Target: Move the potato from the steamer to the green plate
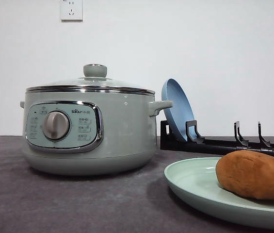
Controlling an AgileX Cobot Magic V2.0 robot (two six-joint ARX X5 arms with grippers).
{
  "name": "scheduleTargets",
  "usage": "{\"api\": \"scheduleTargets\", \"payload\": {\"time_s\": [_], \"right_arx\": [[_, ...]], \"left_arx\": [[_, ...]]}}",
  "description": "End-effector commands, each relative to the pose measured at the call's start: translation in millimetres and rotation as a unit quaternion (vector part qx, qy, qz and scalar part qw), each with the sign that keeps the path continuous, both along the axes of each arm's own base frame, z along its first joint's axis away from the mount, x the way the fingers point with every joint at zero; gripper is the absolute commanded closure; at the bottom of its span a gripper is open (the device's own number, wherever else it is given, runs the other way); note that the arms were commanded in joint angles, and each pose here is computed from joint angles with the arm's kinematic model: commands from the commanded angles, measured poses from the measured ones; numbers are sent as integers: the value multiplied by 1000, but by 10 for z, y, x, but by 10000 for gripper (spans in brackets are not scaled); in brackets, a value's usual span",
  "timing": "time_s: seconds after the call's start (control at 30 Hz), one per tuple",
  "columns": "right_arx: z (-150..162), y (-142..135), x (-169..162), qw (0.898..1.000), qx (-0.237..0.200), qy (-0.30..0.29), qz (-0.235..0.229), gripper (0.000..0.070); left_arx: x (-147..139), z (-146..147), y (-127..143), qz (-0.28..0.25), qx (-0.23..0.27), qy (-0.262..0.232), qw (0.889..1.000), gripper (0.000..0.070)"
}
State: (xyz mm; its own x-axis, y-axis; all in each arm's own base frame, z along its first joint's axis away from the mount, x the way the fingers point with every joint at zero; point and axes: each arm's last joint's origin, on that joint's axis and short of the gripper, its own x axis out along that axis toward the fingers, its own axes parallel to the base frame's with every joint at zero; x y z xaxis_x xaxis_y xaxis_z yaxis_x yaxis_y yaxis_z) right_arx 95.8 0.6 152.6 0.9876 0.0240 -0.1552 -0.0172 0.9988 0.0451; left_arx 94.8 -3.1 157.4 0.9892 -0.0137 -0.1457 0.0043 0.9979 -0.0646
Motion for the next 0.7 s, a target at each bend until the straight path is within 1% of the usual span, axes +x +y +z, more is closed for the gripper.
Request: {"api": "scheduleTargets", "payload": {"time_s": [0.0,0.67], "right_arx": [[-1,0,3,1000,5,-5,-1,687],[-1,0,3,1000,5,-5,-1,687]], "left_arx": [[13,-56,2,2,-1,3,1000,700],[13,-56,2,2,-1,3,1000,700]]}}
